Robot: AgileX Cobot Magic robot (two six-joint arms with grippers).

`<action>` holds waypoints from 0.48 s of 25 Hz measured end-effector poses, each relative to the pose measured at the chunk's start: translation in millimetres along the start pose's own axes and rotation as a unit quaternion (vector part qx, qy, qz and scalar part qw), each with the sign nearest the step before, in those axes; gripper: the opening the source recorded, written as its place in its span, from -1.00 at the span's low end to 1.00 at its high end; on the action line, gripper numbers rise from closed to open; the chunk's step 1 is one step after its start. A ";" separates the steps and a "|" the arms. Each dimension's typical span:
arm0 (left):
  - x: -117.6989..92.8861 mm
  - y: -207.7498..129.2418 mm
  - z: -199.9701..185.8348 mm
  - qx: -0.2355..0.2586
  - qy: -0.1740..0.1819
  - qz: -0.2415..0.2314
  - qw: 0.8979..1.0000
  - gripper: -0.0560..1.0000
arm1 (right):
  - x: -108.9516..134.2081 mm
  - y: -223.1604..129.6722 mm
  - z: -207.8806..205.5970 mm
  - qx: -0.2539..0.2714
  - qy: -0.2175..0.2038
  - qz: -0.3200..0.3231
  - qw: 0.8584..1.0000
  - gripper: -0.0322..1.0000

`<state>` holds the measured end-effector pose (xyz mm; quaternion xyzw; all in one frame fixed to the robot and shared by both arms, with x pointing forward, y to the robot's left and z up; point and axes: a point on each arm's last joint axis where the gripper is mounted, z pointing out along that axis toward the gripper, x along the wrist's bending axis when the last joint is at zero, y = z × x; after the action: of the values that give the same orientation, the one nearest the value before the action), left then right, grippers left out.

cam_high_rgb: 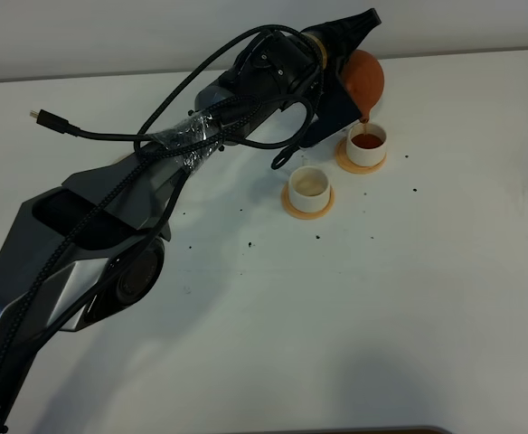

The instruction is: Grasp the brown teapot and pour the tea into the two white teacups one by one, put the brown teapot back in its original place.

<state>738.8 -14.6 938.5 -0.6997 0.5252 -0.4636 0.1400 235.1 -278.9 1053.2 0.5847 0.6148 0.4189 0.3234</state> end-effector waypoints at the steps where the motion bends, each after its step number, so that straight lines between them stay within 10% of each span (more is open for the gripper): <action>1: 0.0 0.0 0.0 0.000 0.000 0.002 1.000 -0.68 | 0.0 0.0 0.0 0.000 0.000 0.000 1.000 -0.47; 12: 2.3 -0.8 0.0 0.005 0.013 0.017 1.000 -0.68 | 0.0 0.0 0.0 0.000 0.000 0.000 1.000 -0.47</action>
<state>739.3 -16.3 940.2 -0.6841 0.5367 -0.4724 0.1446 235.1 -278.9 1053.2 0.5847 0.6148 0.4189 0.3234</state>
